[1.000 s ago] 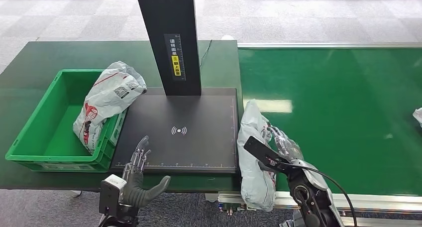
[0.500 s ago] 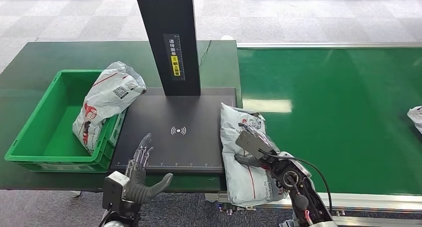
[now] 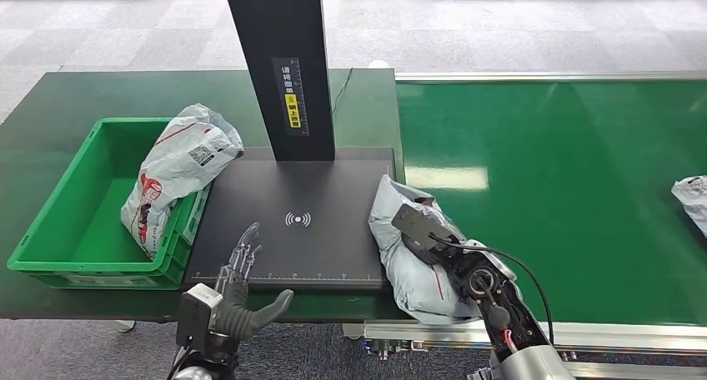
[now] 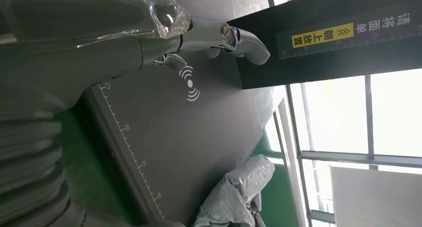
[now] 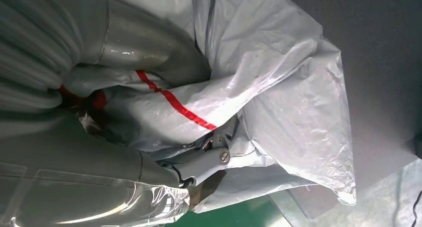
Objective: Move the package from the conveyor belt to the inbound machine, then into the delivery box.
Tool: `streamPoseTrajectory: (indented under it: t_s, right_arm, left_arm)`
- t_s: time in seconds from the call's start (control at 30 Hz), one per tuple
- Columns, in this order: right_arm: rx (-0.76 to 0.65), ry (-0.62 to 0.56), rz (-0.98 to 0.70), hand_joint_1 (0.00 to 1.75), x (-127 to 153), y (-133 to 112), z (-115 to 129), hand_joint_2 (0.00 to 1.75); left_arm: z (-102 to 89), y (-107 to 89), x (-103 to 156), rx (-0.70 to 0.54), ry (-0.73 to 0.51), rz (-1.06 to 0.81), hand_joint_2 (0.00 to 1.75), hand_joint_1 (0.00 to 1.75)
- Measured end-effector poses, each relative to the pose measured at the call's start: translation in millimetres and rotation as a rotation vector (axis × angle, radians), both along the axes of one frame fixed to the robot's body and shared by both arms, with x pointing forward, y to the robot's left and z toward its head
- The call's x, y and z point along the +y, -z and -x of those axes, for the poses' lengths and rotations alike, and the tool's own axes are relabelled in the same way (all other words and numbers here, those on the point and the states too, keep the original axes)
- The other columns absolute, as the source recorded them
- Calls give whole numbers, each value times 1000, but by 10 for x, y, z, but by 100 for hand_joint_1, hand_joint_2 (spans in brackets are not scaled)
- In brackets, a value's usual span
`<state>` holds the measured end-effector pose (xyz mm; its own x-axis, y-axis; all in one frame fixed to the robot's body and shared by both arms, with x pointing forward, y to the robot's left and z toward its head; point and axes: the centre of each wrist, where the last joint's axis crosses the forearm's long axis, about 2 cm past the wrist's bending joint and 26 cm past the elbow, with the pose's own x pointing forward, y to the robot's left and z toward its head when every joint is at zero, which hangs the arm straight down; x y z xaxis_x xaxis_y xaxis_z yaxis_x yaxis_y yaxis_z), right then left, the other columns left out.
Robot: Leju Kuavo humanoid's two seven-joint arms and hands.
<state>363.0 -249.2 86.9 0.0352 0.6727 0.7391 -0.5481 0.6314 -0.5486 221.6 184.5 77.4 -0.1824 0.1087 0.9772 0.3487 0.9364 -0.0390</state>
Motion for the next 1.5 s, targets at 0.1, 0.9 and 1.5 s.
streamPoseTrajectory:
  t_s: [0.1,0.9,1.5]
  right_arm:
    - [-6,2,-6,175,17,4,-2,175]
    - [-263,-43,-251,175,492,-300,-60,175]
    - [-299,-253,-118,0,849,-354,-239,175]
  left_arm:
    - [-3,1,-4,1,2,-1,175,0]
    - [21,16,-7,-9,-35,3,175,0]
    - [-59,-45,-23,-39,-34,44,175,0]
